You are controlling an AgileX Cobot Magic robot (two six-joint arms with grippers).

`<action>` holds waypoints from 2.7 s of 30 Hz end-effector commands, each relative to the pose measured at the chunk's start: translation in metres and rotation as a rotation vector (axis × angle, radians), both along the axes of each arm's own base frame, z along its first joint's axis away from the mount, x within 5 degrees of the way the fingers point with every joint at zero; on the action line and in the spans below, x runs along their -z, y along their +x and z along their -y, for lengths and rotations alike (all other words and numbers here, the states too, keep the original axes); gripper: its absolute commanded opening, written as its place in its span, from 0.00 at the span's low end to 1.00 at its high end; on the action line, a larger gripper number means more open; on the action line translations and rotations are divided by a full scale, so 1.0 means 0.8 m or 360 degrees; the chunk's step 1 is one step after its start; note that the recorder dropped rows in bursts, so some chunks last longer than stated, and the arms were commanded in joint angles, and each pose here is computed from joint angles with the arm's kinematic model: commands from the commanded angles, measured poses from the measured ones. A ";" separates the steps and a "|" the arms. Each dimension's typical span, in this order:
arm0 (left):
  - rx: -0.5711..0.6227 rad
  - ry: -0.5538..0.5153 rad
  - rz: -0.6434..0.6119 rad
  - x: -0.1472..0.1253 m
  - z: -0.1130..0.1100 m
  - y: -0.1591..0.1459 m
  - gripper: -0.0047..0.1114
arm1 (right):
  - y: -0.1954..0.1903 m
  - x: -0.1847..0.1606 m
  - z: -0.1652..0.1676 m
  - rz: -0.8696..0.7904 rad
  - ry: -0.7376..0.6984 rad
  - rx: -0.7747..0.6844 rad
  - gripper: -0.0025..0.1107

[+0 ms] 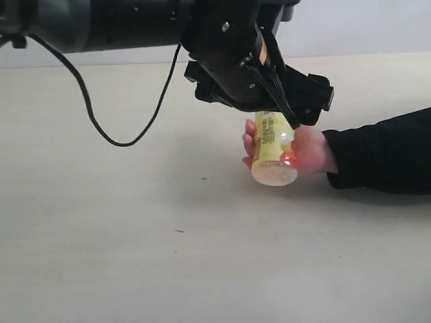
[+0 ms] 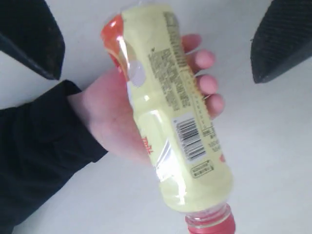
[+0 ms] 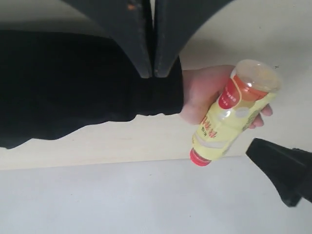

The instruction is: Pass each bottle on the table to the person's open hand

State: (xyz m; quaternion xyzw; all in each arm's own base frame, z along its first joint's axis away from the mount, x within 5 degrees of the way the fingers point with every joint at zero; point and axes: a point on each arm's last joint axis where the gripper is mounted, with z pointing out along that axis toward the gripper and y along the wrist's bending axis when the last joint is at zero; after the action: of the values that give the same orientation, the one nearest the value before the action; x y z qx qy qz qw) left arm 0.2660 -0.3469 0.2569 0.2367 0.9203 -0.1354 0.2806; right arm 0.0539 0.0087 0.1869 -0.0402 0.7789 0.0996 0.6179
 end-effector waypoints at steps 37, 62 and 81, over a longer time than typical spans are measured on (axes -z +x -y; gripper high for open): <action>0.0840 -0.0886 0.1048 0.020 -0.223 -0.207 0.05 | 0.000 0.001 0.000 0.0014 -0.0010 -0.0011 0.02; -0.0194 -0.0825 0.0773 0.000 -0.325 -0.182 0.05 | 0.000 0.001 0.000 0.0014 -0.0010 -0.0011 0.02; -0.1193 -0.0753 0.1310 -0.033 -0.440 -0.264 0.05 | 0.000 0.001 0.000 0.0014 -0.0010 -0.0011 0.02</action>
State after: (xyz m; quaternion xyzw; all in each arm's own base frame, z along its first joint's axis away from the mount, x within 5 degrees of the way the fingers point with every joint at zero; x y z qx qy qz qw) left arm 0.0638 0.0014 0.2849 -0.1203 0.7077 -0.1300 0.6839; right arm 0.0539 0.0087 0.1869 -0.0402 0.7789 0.0996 0.6179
